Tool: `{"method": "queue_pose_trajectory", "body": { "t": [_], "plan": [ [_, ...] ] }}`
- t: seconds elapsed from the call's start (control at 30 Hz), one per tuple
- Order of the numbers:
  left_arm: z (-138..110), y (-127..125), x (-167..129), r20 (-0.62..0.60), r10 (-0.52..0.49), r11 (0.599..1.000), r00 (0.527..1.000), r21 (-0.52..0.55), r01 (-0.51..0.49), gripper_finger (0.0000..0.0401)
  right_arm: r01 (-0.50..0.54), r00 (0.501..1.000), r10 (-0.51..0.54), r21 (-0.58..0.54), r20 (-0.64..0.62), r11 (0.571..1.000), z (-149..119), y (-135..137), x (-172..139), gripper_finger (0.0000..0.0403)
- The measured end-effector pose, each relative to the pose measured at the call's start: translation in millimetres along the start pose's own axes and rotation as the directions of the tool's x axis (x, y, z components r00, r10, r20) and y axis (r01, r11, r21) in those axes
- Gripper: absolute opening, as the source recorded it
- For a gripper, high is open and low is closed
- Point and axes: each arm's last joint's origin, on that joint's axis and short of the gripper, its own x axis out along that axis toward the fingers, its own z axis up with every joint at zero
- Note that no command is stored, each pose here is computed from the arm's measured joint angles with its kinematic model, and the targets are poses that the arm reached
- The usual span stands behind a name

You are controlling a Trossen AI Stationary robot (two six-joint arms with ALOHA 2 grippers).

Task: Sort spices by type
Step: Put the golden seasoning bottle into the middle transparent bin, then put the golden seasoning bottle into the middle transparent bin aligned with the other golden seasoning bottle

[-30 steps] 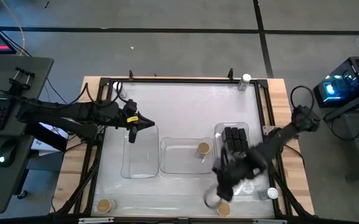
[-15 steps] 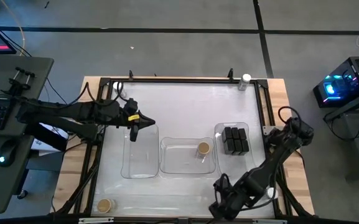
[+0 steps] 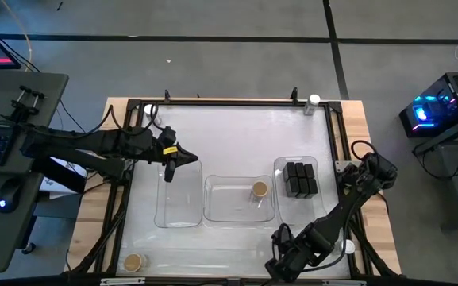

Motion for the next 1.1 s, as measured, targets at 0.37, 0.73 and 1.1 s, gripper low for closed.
{"method": "queue_pose_trajectory", "body": {
  "t": [0.37,0.73,1.1],
  "plan": [
    [1,1,0,0.004,0.007,1.0,1.0,0.008,-0.007,0.0,0.126,0.988,-0.128,0.029,0.086,0.992,15,-11,-5,0.0336],
    [1,2,0,0.006,0.01,1.0,1.0,0.005,-0.01,0.0,0.179,0.966,-0.185,0.052,0.182,0.983,34,-21,-25,0.0336],
    [1,2,0,0.006,0.01,1.0,1.0,0.003,-0.01,0.0,0.187,0.971,-0.187,0.016,0.146,0.982,22,-25,-32,0.0336]
  ]
}}
